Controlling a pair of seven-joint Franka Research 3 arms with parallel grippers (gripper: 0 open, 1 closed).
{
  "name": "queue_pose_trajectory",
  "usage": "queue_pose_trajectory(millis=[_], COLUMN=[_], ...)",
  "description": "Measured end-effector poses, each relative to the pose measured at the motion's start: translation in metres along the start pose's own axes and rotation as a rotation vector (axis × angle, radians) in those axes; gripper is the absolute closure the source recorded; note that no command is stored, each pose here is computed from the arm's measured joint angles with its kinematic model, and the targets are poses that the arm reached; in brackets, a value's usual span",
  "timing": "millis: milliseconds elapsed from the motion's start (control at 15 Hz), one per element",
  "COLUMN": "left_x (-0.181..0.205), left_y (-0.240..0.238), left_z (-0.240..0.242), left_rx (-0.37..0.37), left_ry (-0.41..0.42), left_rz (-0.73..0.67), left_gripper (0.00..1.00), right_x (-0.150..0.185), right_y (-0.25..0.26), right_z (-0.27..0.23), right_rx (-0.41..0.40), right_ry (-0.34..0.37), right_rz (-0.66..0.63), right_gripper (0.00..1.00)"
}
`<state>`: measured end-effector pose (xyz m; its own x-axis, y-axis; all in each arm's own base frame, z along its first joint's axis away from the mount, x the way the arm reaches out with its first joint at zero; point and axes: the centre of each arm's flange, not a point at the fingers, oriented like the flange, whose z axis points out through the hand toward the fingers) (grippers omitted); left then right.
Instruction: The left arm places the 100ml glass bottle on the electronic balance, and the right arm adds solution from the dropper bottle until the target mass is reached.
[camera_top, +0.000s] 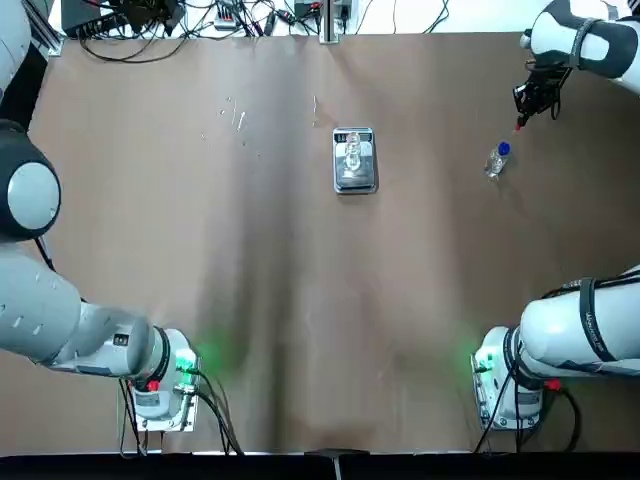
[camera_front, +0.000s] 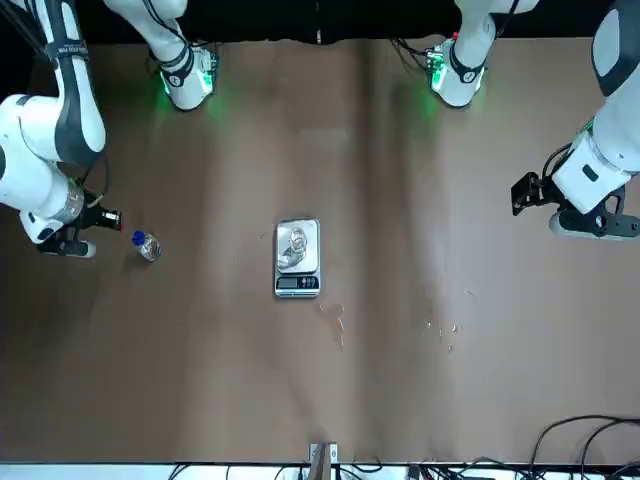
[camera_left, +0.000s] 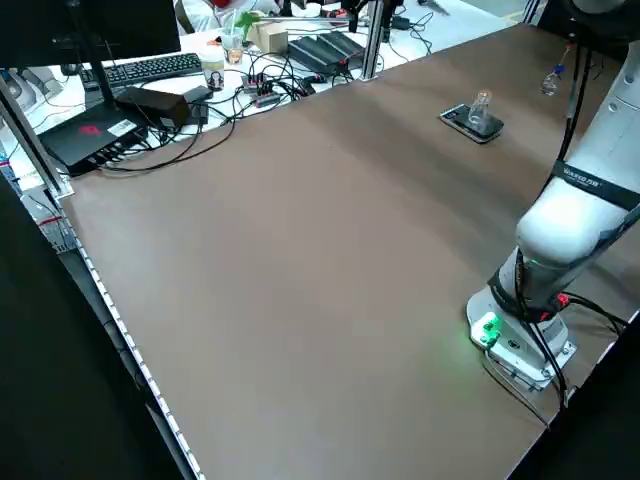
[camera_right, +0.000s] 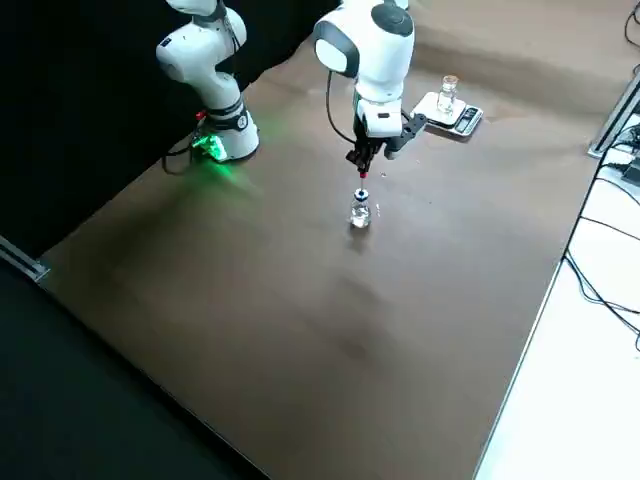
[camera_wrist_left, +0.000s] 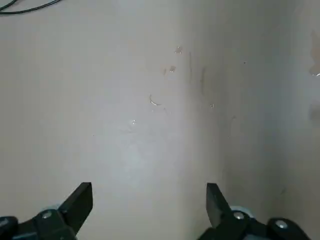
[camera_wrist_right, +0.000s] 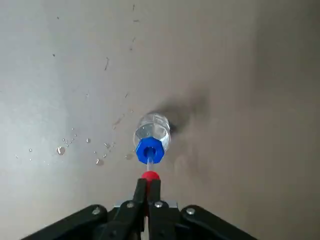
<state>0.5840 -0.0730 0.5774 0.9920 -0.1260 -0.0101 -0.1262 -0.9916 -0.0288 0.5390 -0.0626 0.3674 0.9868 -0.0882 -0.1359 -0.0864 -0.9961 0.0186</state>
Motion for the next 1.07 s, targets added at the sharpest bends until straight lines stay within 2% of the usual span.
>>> queue_pose_trajectory(millis=[667, 1067], left_x=[0.0, 0.0], left_y=[0.0, 0.0], left_z=[0.0002, 0.0005], left_rx=[0.0, 0.0], left_ry=[-0.001, -0.001], left_rz=[0.0, 0.0], left_gripper=[0.0, 0.0], right_x=[0.0009, -0.0037], right_y=[-0.0017, -0.0041], right_z=[-0.0001, 0.0017], right_rx=[0.0, 0.0], right_ry=[0.01, -0.029], right_rz=[-0.005, -0.009], right_gripper=[0.96, 0.96])
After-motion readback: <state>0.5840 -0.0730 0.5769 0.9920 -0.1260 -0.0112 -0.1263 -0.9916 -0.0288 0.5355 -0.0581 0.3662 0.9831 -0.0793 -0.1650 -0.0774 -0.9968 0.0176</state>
